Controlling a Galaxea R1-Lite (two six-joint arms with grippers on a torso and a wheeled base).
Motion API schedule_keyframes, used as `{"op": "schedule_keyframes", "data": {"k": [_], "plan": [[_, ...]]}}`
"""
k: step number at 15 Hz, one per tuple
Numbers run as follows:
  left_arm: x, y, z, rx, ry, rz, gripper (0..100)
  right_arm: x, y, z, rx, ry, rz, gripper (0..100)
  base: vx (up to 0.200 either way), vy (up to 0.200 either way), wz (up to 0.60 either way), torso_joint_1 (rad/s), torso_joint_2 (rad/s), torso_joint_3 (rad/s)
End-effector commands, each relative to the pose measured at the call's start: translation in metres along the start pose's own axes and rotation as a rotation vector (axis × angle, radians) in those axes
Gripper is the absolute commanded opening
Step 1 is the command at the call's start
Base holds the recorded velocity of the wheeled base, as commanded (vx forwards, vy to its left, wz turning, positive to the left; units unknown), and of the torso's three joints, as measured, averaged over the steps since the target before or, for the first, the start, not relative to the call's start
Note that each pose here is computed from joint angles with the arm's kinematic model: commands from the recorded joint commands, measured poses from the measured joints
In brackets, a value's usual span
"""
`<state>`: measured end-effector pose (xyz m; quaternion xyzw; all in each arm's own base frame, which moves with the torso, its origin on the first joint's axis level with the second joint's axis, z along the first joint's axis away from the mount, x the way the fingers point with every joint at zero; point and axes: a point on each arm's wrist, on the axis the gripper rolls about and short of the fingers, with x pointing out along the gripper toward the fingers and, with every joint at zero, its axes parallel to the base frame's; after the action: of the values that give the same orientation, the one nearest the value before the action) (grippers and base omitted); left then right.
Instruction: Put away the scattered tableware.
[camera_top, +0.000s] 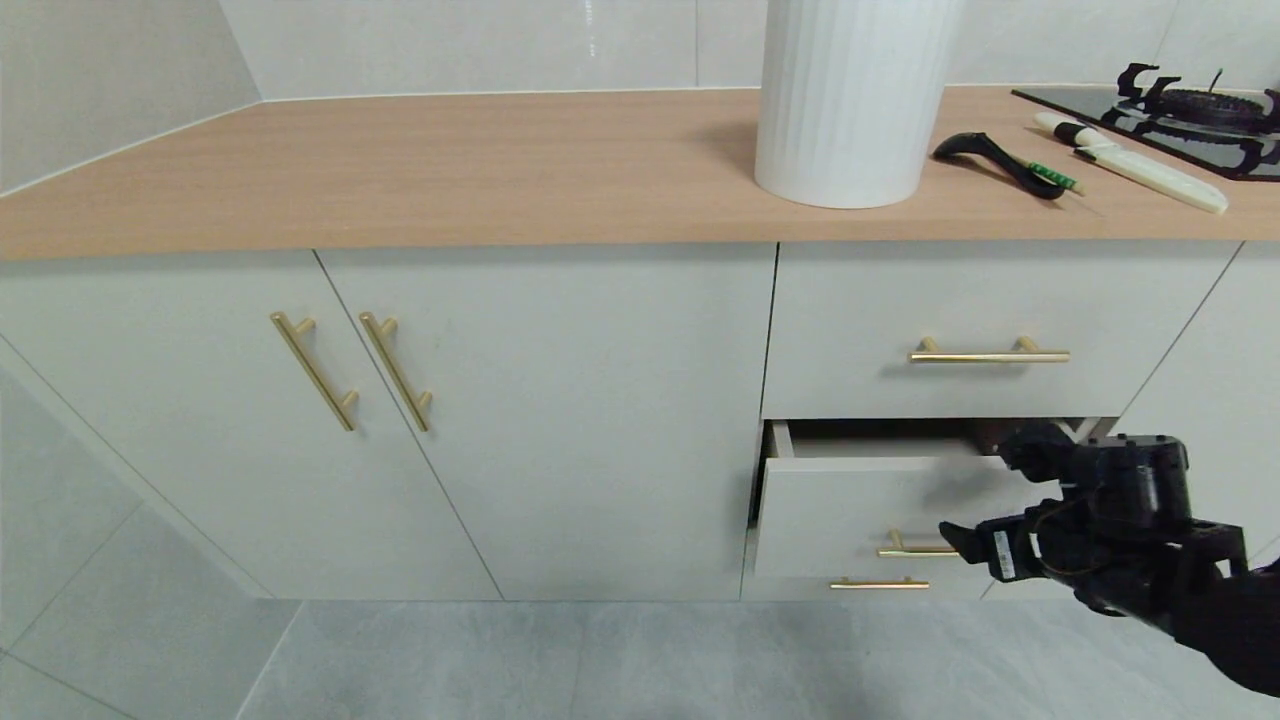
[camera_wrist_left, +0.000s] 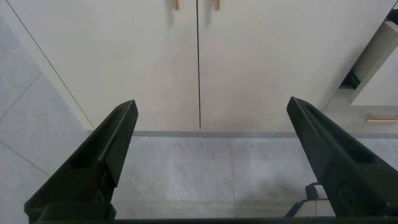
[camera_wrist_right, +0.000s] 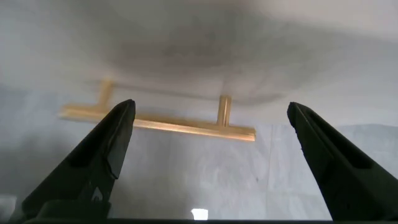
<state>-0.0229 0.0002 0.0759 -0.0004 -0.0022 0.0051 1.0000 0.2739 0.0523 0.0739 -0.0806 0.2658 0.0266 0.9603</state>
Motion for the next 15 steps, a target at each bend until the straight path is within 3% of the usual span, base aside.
{"op": "schedule_keyframes", "data": {"k": [1, 5, 11, 15], "plan": [[0.0, 0.0, 0.0, 0.001, 0.001, 0.001, 100, -0.07, -0.006, 0.043, 0.007, -0.142, 0.055, 100, 0.0, 0.0, 0.0, 0.0, 0.0, 0.0], [0.0, 0.0, 0.0, -0.001, 0.001, 0.001, 100, -0.082, -0.004, 0.051, 0.014, -0.184, 0.072, 100, 0.0, 0.0, 0.0, 0.0, 0.0, 0.0], [0.0, 0.0, 0.0, 0.001, 0.001, 0.001, 100, -0.029, 0.008, 0.039, 0.076, -0.155, 0.049, 100, 0.0, 0.0, 0.0, 0.0, 0.0, 0.0], [0.0, 0.0, 0.0, -0.001, 0.001, 0.001, 100, 0.001, 0.014, 0.031, 0.107, -0.204, -0.016, 100, 0.0, 0.0, 0.0, 0.0, 0.0, 0.0]]}}
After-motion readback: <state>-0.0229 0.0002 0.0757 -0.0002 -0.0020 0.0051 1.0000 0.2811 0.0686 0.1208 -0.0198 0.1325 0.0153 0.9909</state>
